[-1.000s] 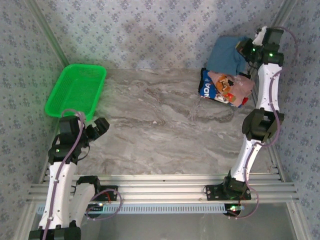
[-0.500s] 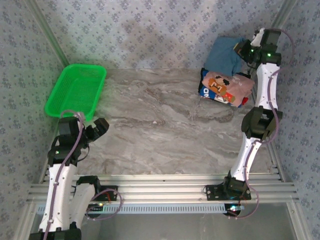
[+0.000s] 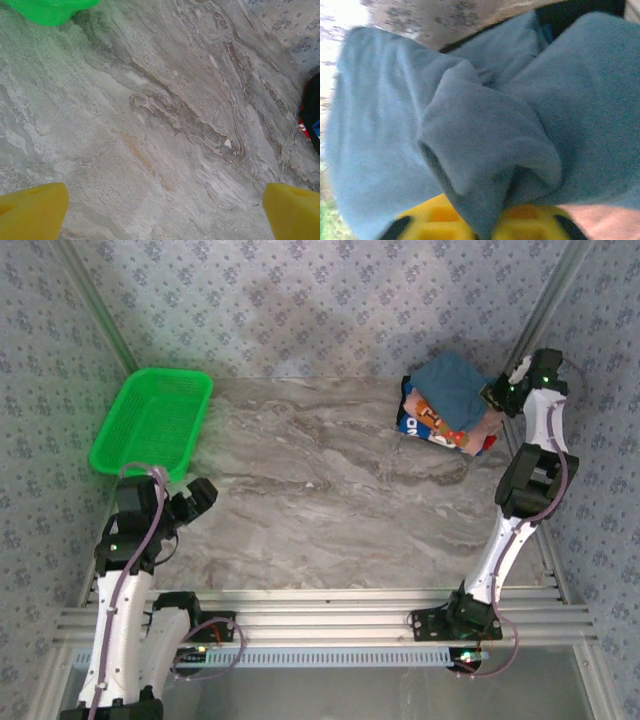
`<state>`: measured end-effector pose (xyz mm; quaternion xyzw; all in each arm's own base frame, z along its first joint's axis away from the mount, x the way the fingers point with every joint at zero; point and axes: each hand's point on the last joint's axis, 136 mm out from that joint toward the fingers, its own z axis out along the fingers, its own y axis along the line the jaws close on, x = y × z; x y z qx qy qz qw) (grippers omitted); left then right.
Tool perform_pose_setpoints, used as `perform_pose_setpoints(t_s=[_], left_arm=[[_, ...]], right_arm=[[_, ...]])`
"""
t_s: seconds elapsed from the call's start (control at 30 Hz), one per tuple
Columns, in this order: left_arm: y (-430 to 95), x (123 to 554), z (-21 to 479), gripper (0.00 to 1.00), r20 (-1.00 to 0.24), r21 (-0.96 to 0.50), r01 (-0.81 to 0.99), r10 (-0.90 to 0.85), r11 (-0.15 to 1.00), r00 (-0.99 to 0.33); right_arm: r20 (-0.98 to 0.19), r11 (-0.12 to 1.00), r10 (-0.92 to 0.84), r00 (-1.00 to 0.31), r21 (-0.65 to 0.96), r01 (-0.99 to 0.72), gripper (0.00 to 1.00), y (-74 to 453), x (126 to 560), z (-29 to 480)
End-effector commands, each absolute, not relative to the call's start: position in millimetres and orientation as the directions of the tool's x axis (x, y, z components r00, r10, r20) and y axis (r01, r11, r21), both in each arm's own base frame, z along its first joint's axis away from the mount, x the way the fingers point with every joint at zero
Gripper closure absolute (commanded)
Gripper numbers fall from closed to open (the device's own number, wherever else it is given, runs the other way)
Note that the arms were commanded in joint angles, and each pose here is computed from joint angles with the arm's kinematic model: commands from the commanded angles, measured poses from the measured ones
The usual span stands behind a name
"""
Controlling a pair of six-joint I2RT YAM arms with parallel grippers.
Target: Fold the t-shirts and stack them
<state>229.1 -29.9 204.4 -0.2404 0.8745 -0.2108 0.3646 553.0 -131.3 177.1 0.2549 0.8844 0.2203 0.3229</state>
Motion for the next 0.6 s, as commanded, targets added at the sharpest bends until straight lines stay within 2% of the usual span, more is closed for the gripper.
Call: perform_pose_setpoints(t_s=[0.0,0.13,0.37,0.47,0.53,0.57], left_arm=[[-28,227,203,0.00,-0.526,-0.543,-0.284,-0.584,0.790,-0.619],[-28,226,204,0.00,-0.521,-0.547,-0.289,-0.590,0.785,-0.617],[-28,226,217,0.00,-0.535,-0.555,-0.275,-0.590,0.785,-0.604],[-31,229,226,0.00,-0.546,-0.577,-0.250,-0.595,0.778,-0.590],[-32,232,232,0.00,-0.554,-0.592,-0.237,-0.602,0.771,-0.575],[-32,233,234,0.00,-0.558,-0.596,-0.232,-0.604,0.769,-0.569]], right_arm=[[-0.411,0.771,0.609,-0.679,0.507,0.385,0.67,-144,538,150],[-0.355,0.760,0.627,-0.693,0.477,0.443,0.50,-151,523,129],[-0.414,0.751,0.652,-0.636,0.470,0.464,0.38,-161,499,158],[-0.449,0.740,0.666,-0.596,0.498,0.453,0.17,-161,486,179],[-0.488,0.744,0.664,-0.567,0.514,0.428,0.14,-160,479,195],[-0.501,0.744,0.664,-0.555,0.520,0.420,0.05,-158,475,202]])
